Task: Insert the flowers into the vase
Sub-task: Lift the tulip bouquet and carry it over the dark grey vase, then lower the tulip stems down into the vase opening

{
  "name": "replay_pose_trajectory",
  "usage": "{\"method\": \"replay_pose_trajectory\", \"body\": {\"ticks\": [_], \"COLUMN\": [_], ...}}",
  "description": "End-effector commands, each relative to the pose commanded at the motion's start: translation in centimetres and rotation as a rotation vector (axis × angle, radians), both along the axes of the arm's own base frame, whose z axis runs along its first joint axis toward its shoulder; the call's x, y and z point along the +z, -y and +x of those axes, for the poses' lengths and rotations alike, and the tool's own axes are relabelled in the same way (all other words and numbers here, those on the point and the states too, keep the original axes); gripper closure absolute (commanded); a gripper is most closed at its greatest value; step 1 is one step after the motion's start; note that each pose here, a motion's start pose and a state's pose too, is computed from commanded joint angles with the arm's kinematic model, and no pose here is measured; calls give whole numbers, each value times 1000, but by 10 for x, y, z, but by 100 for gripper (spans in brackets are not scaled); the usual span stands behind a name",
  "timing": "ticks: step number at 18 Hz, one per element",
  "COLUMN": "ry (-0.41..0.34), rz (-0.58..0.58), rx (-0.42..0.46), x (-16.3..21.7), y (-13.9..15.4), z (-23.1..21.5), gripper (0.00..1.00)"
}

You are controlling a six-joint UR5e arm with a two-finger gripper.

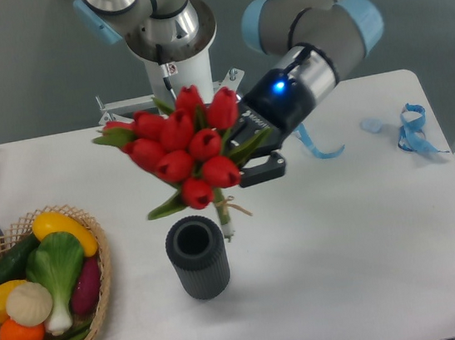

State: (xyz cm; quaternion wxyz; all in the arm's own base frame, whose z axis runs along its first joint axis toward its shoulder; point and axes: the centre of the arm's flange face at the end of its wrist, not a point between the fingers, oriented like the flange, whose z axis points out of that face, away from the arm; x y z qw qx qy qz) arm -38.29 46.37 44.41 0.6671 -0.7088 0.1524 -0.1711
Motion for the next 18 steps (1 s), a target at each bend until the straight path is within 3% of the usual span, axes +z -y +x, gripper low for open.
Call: {"method": "replay_pose_trajectory", "body": {"ticks": [8,18], "ry": [32,130], "rz": [-27,-86], "rx": [-29,-45], "x": [-21,-86], "y": [-11,-24], "z": [17,12], "gripper": [78,78]}}
